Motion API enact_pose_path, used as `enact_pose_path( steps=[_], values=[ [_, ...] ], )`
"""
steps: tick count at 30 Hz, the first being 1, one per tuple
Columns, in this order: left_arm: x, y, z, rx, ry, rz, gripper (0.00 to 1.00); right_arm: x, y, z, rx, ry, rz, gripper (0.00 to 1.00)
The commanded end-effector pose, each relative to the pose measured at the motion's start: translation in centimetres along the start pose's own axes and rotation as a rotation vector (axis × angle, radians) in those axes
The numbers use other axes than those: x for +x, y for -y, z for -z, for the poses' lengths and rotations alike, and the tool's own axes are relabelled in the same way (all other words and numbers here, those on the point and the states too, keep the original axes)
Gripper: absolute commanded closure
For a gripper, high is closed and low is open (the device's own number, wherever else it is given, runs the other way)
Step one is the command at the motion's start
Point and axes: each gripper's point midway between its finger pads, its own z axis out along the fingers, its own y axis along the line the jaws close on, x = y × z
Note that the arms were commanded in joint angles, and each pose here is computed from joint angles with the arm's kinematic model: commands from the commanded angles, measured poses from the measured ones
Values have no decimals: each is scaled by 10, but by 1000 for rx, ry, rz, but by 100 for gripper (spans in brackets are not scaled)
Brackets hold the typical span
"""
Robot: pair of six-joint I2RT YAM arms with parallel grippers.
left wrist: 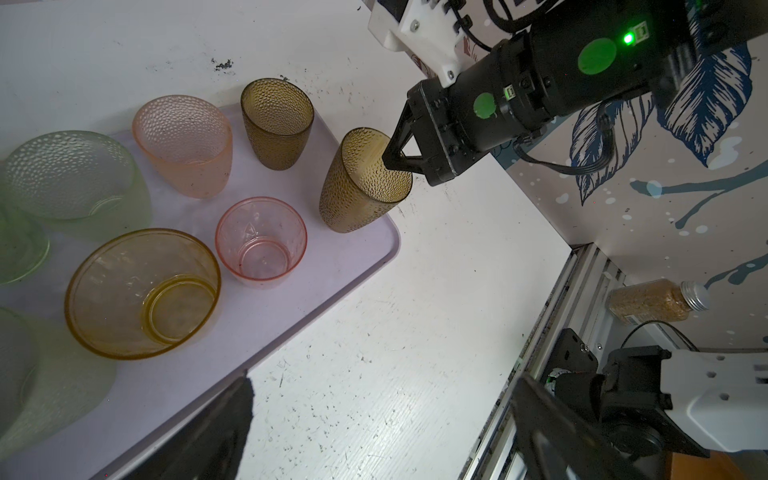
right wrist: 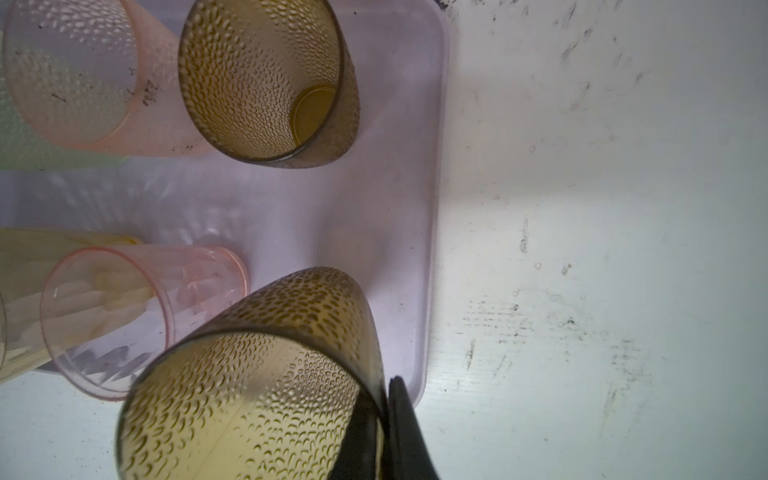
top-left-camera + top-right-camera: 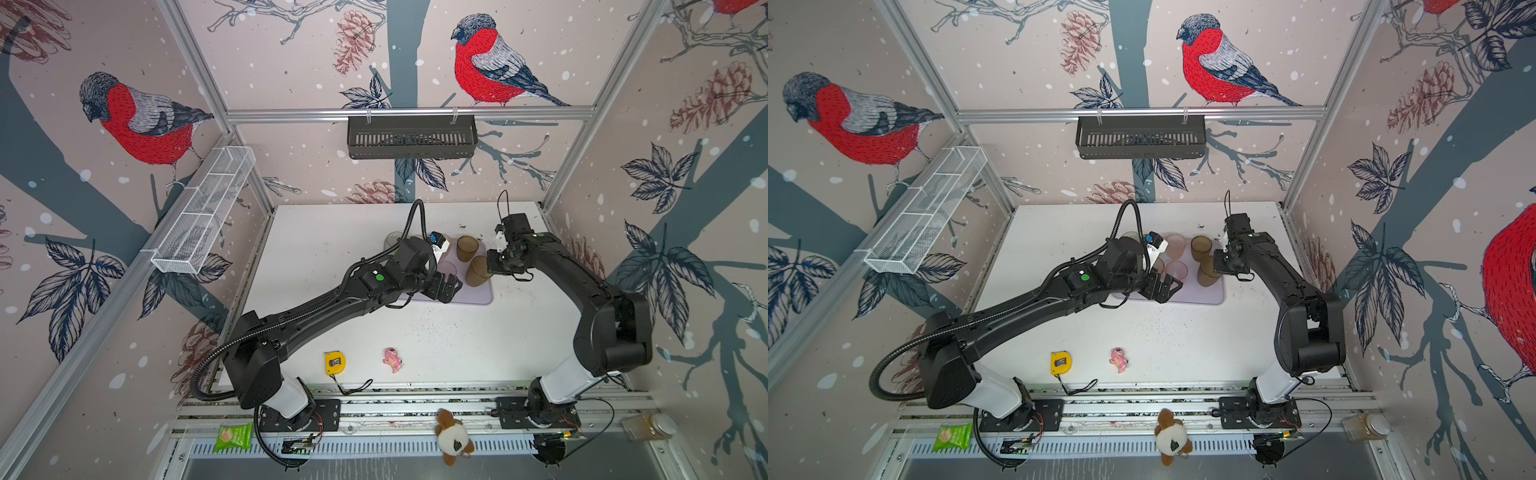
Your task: Place the glasses into the tray
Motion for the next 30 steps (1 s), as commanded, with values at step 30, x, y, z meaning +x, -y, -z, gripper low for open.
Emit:
enact_pose_path(
  steps=[30],
  values=[
    [-10,1,10,-4,59,5,3,-6,-13,-17,25,-17,39,98]
  ],
)
